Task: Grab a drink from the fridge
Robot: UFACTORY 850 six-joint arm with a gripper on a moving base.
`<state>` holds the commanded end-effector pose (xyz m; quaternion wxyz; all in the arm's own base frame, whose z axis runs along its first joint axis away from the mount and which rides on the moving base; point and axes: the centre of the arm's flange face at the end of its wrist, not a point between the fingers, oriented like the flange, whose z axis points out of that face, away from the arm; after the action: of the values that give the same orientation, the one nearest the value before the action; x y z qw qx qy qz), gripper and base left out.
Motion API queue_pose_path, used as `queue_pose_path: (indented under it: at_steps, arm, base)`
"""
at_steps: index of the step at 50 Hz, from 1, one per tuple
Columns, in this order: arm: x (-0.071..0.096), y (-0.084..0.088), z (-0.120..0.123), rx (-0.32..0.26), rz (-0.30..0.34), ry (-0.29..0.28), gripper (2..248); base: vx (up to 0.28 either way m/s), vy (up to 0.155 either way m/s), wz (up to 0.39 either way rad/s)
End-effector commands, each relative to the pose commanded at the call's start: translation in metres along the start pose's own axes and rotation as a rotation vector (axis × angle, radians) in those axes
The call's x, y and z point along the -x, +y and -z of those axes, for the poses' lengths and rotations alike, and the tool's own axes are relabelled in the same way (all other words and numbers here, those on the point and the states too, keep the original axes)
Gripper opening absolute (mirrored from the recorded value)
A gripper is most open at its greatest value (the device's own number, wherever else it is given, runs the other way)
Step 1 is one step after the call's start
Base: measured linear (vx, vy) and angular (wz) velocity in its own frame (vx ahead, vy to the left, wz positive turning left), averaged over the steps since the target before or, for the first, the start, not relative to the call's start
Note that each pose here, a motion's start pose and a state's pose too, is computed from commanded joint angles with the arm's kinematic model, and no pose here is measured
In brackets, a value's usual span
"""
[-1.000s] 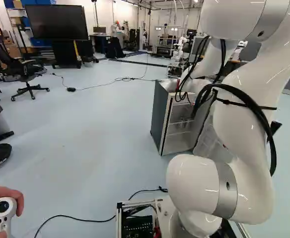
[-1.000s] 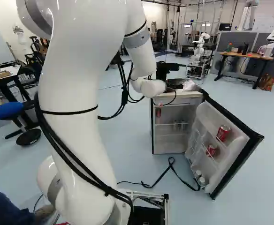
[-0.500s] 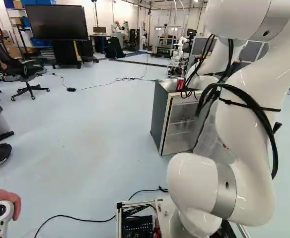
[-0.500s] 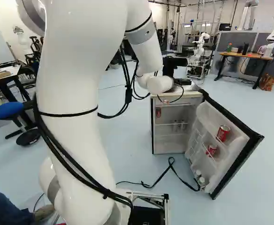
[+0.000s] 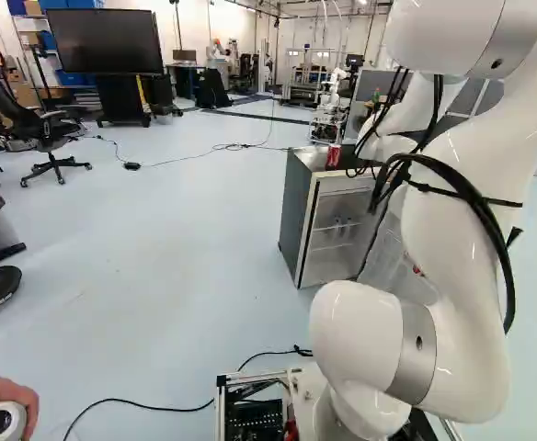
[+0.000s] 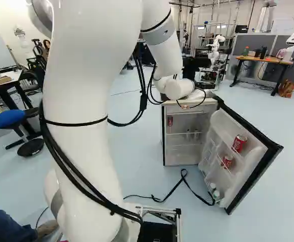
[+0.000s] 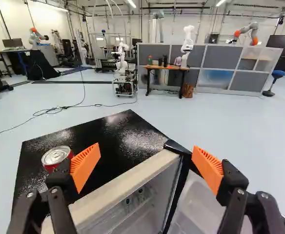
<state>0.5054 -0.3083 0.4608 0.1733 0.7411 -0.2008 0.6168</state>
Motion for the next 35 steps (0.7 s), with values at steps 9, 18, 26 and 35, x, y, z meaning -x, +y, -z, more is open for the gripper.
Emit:
queue_pose_path:
  at_steps: [9,18,26,35]
  arm:
    - [0.0,0.013,-0.007,0.022,-0.004,0.003,247]
    - [-0.001,0.027,-0.014,0.043,-0.008,0.007,247]
    - [-0.001,0.038,-0.021,0.061,-0.011,0.01,247]
    - [-0.001,0.052,-0.028,0.082,-0.014,0.015,247]
  base:
    - [0.0,0.0,0.0]
    - [0.0,0.0,0.0]
    - [0.0,0.0,0.0]
    - [0.0,0.0,0.0]
